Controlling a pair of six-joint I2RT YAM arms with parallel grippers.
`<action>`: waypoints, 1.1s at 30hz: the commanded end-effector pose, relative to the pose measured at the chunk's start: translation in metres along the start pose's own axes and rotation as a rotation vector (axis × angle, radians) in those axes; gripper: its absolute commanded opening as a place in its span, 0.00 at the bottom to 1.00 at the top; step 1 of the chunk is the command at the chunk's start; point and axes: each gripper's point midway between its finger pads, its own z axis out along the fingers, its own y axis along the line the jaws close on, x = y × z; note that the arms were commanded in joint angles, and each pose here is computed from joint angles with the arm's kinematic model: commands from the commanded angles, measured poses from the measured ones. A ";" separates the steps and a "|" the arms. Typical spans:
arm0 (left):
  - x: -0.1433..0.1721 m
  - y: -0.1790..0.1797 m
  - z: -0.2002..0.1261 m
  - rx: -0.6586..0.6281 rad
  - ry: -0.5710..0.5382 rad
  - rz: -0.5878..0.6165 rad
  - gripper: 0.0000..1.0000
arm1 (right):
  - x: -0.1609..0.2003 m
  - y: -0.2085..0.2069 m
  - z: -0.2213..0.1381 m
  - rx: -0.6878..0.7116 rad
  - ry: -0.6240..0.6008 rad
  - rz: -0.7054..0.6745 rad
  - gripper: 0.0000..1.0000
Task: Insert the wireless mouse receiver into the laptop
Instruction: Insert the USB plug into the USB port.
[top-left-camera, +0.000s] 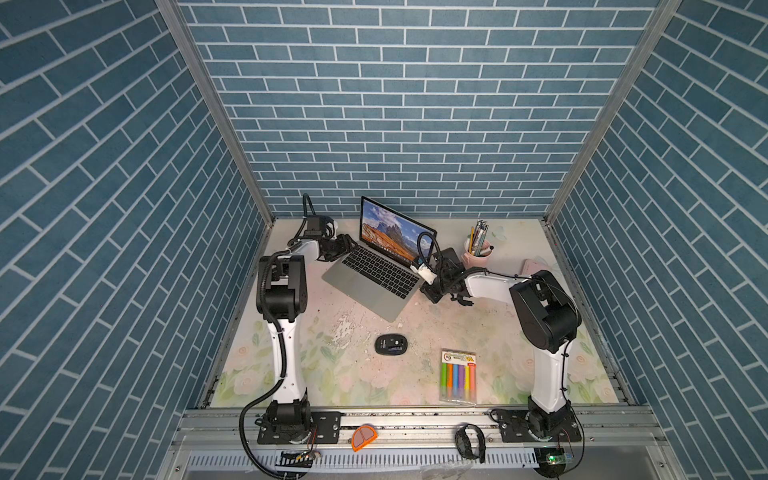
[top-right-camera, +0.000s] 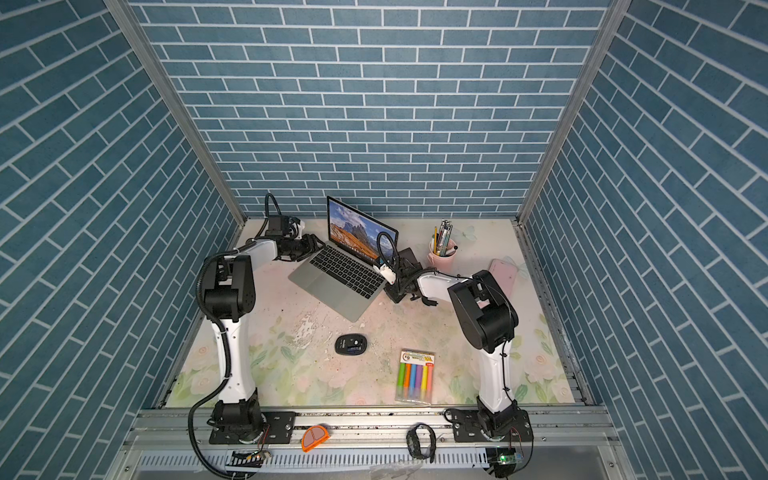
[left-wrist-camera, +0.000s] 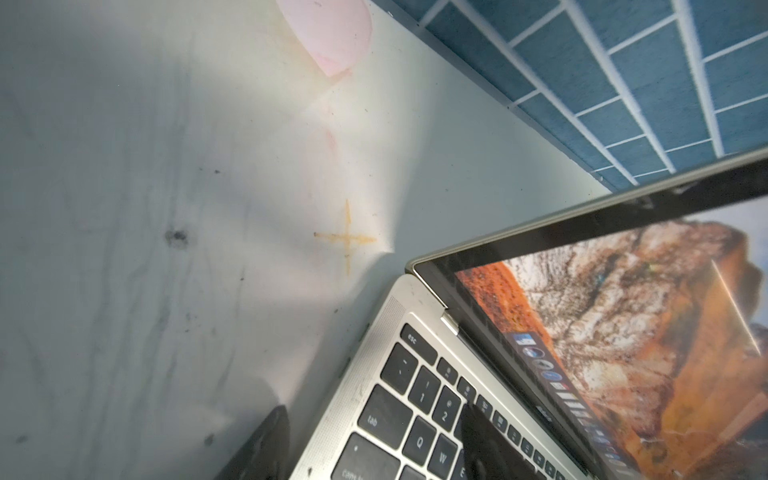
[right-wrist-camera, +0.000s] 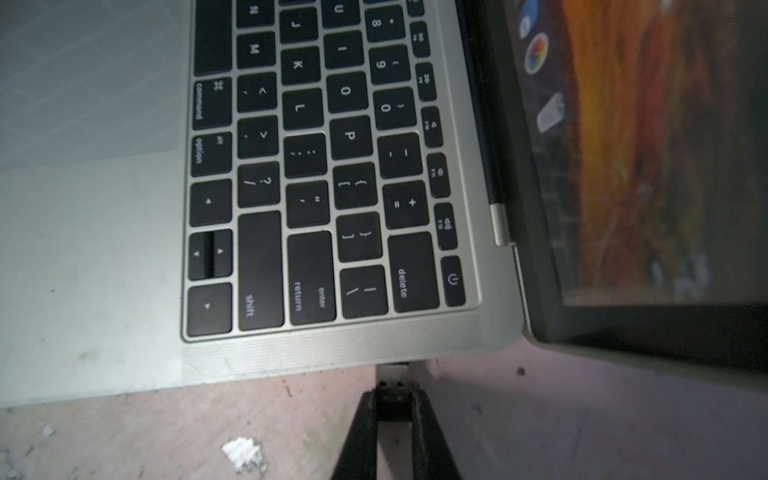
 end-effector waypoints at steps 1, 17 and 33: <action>0.019 0.009 0.010 -0.006 0.085 -0.015 0.66 | 0.005 0.004 0.007 -0.027 0.026 -0.007 0.11; 0.030 0.009 0.022 0.022 0.161 -0.007 0.65 | 0.005 0.012 0.010 -0.082 0.049 -0.007 0.10; 0.033 0.009 0.020 0.014 0.182 -0.002 0.65 | 0.012 0.004 0.007 -0.038 0.108 -0.019 0.10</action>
